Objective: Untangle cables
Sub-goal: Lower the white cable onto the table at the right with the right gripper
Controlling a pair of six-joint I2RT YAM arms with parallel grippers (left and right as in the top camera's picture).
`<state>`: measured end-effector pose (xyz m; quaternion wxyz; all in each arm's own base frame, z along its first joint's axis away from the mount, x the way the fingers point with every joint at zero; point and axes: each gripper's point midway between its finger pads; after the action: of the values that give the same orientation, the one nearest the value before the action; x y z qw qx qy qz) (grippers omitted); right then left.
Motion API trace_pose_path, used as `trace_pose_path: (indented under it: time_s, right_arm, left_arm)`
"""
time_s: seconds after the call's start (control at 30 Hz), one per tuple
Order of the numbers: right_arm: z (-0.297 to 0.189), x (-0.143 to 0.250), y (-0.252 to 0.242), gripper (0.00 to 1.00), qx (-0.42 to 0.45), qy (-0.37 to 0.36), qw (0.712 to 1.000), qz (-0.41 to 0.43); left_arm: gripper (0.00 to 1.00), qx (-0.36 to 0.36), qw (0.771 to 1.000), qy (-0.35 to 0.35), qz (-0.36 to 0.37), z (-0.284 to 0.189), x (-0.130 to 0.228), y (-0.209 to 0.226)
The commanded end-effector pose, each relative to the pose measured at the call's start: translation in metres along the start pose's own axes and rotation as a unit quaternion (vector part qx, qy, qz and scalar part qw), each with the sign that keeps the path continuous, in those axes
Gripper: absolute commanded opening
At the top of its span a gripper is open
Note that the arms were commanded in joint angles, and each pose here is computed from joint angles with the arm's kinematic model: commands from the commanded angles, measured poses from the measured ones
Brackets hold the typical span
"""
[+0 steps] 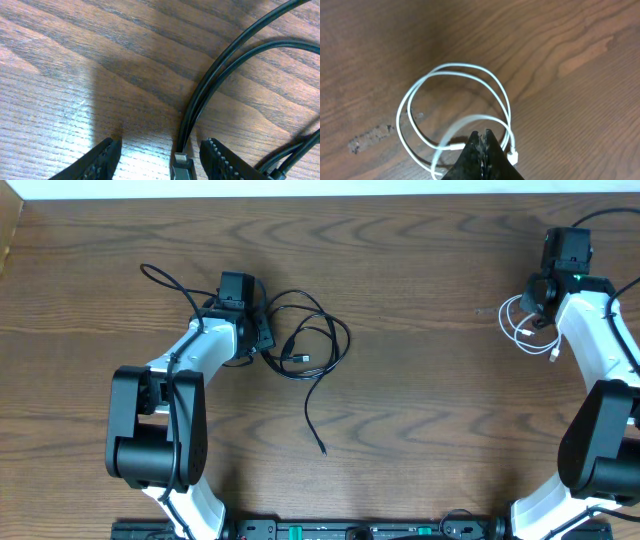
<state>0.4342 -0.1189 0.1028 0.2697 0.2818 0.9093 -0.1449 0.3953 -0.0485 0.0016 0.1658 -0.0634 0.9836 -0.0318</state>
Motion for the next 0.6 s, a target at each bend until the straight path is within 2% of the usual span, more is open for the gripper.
trace_pose_path:
  time_s: [0.0, 0.03, 0.13, 0.23, 0.43, 0.57]
  right_arm:
    - [0.002, 0.004, -0.001, 0.11, 0.003, 0.010, 1.000, -0.015]
    - [0.002, 0.010, 0.000, 0.19, -0.003, 0.022, 1.000, -0.018]
    - [0.000, 0.037, 0.010, 0.56, -0.041, 0.080, 0.996, -0.029]
    - [-0.001, 0.058, 0.015, 0.74, -0.062, 0.120, 0.990, -0.035]
    - [0.015, 0.050, 0.021, 0.86, -0.076, 0.076, 0.994, -0.036]
    - [0.029, 0.040, 0.019, 0.72, -0.087, 0.032, 0.995, -0.048]
  left_arm:
    - [0.57, 0.015, 1.000, 0.027, -0.006, 0.007, 0.015, -0.004]
    - [0.57, 0.015, 1.000, 0.027, -0.006, 0.007, 0.014, -0.005]
    - [0.57, 0.015, 1.000, 0.026, -0.006, 0.007, 0.014, -0.005]
    - [0.56, 0.016, 1.000, 0.024, -0.006, 0.007, 0.013, -0.005]
    - [0.57, 0.016, 1.000, 0.024, -0.006, 0.007, 0.013, -0.005]
    - [0.57, 0.016, 1.000, 0.024, -0.006, 0.007, 0.013, -0.005]
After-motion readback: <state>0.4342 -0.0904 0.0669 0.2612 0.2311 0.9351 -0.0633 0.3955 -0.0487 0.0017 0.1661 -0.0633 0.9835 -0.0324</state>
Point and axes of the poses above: each gripper's point midway between its finger pads, its own z axis out along the fingers, its own y axis along the line the jaws close on, x = y × z, and after that the axes turned 9 degrees about z, right-handed
